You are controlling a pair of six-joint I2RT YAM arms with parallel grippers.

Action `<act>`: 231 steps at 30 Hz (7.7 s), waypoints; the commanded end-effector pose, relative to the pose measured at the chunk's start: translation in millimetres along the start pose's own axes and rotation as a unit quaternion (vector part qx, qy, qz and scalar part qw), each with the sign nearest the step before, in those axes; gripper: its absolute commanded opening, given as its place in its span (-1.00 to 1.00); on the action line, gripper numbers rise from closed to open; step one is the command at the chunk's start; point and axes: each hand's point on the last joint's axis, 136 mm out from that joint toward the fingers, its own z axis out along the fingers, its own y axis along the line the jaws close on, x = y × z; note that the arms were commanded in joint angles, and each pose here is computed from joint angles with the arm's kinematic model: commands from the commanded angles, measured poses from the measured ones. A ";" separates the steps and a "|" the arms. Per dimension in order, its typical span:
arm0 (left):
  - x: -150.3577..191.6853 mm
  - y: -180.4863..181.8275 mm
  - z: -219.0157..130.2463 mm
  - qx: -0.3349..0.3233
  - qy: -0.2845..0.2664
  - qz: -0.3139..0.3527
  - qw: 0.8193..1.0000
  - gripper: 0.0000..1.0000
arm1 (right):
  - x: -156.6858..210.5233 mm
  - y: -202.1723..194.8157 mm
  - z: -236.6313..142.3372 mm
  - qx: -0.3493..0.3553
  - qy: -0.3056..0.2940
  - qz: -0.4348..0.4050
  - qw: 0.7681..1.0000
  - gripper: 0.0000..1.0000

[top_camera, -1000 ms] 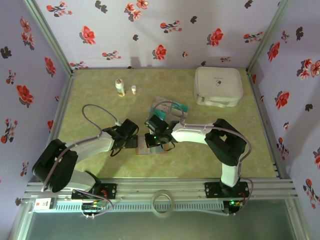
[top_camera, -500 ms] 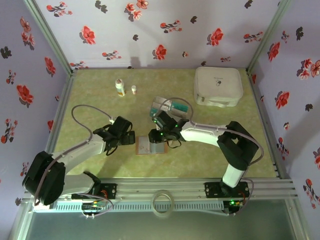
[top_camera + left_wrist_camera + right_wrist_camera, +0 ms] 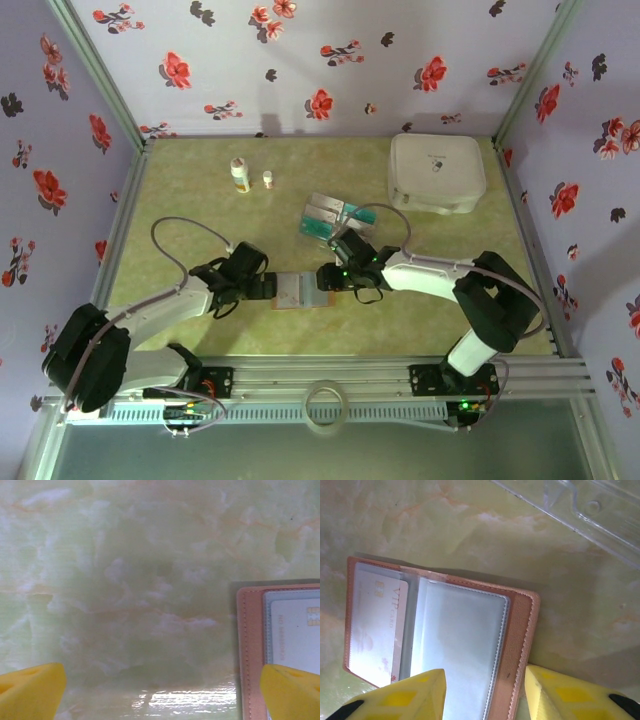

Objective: Put the credit cards into the card holder

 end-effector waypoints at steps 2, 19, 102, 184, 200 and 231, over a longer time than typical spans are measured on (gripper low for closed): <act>10.3 -3.9 8.7 0.002 0.011 -0.002 1.000 0.99 | -11.2 5.6 -4.5 -0.010 -0.021 0.008 1.000 -0.09; 23.7 -2.1 22.2 -0.010 0.026 0.003 1.000 0.99 | -16.9 11.3 7.2 -0.019 -0.012 0.010 1.000 -0.07; 32.1 -0.6 28.5 -0.012 0.029 0.007 0.999 0.99 | -13.2 62.6 33.3 -0.102 0.026 0.019 0.994 -0.14; 2.5 -0.5 -1.6 -0.005 -0.010 -0.021 1.000 0.99 | -161.7 9.1 -15.5 0.159 0.023 -0.253 0.954 -0.27; 4.6 1.6 -0.6 -0.006 -0.012 -0.025 1.000 0.99 | -154.4 5.5 9.6 0.167 0.055 -0.270 0.947 -0.30; 9.8 5.2 1.1 -0.007 -0.010 -0.028 1.000 0.99 | -150.6 22.8 10.3 0.096 0.082 -0.360 0.925 -0.85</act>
